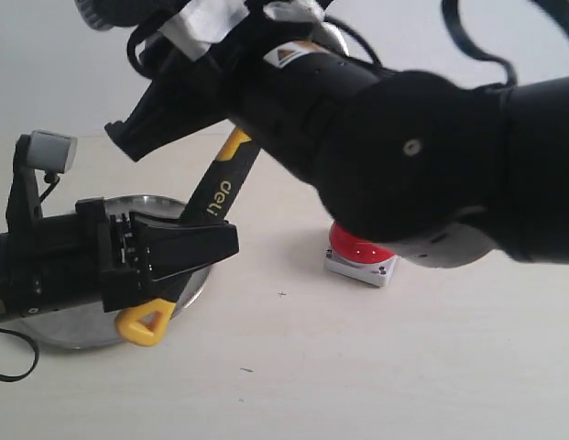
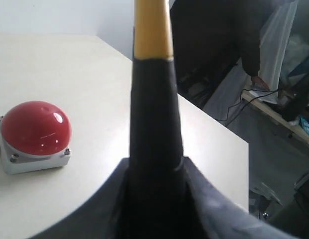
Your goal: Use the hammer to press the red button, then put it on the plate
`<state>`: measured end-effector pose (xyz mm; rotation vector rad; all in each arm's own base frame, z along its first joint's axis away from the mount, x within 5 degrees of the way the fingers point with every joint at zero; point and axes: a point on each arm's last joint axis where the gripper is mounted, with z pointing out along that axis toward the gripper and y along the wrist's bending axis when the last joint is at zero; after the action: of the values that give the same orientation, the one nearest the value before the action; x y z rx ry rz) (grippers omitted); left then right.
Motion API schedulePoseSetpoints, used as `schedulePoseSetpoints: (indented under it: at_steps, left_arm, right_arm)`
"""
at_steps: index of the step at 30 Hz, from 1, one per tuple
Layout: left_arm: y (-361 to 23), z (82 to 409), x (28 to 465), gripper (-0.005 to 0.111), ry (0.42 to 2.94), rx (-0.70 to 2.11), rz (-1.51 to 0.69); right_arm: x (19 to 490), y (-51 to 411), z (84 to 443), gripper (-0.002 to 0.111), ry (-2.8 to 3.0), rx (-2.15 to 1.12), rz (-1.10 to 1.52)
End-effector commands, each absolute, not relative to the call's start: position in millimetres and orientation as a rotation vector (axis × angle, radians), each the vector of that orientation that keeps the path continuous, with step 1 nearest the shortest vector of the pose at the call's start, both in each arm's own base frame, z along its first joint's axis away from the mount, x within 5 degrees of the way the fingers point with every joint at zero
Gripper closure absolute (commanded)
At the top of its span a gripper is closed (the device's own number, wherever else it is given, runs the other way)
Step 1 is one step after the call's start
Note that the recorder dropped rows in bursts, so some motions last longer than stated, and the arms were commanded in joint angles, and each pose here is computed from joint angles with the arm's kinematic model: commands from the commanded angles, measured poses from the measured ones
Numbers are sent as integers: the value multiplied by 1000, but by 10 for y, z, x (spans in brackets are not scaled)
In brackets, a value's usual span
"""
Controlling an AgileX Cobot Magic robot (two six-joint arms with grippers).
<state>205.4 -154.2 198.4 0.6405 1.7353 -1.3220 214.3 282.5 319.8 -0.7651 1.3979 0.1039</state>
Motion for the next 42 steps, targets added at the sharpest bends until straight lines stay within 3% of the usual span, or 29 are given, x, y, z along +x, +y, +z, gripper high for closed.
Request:
schedulePoseSetpoints:
  at_steps: [1,7,15,21,30,35,42]
  left_arm:
    - [-1495,2126,2097,107,1610,606,-1330]
    - [-1381,2190,2133,107,1578,610,-1269]
    - [-1346,2523,1909,107,1436,751,-1227]
    - [-1302,2766,1741,107,1332,790,-1200]
    - [-1267,2831,1722,107,1301,777,-1178]
    - [-1267,2832,1723,107,1301,775,-1178]
    - [-1254,2857,1746,107,1284,738,-1167]
  right_arm:
    - [2021,2487,3591,67,1434,-688,74]
    - [1763,2124,3722,69,1517,-894,156]
    - [1826,1752,3319,69,1630,-877,176]
    - [1946,1781,3003,69,1707,-928,401]
    - [2072,1448,3070,69,1669,-924,827]
    - [2177,1296,3172,69,1489,-994,1194]
    - [2471,1289,3069,69,1513,-876,1267]
